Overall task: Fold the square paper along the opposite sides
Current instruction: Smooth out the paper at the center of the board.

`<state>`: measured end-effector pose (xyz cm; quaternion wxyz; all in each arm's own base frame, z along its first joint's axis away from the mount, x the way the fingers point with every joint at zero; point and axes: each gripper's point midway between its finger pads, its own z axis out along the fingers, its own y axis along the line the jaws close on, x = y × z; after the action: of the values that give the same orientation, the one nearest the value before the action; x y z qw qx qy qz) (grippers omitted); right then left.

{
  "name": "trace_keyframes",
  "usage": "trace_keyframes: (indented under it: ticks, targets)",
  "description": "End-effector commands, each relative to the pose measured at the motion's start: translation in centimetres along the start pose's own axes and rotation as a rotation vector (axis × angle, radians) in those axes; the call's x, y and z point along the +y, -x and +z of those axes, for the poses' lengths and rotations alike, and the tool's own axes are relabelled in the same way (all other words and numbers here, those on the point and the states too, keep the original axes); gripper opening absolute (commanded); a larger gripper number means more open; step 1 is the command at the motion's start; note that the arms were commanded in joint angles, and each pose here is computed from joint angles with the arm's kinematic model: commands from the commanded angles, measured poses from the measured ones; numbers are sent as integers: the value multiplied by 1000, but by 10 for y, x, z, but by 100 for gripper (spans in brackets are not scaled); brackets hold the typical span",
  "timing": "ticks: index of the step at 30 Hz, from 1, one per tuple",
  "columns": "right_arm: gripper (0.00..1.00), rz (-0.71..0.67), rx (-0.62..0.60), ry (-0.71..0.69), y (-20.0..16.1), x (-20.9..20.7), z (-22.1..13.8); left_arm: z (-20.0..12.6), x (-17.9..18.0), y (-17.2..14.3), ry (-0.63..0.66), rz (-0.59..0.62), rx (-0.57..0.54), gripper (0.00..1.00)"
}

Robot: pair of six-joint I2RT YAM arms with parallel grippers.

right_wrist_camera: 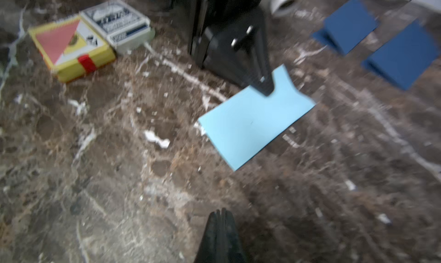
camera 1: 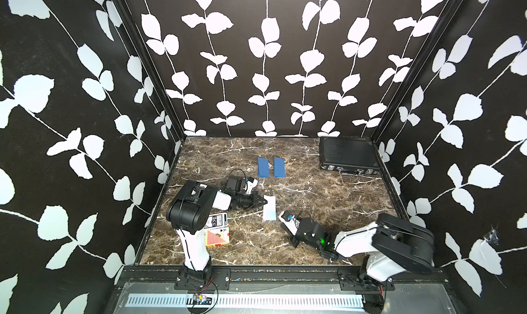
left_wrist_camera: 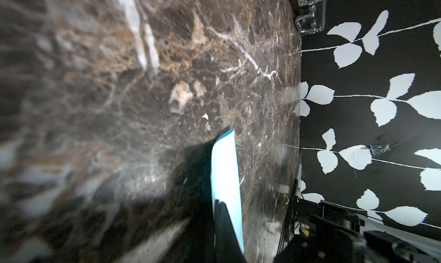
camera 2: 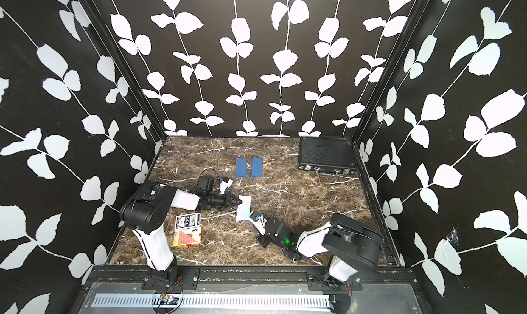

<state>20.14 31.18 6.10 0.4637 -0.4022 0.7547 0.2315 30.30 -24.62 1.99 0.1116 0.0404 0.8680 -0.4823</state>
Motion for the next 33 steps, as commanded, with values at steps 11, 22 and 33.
trace_keyframes:
  ticks: [11, 22, 33]
  targets:
    - [0, 53, -117, 86, 44, -50, 91, 6, 37, -50, 180, -134, 89, 0]
    - [0, 38, 41, 0, -12, -64, 108, 7, 39, -52, 170, -145, 89, 0]
    - [0, 75, 117, -132, -43, -92, 94, 4, 45, -57, 175, -152, 79, 0]
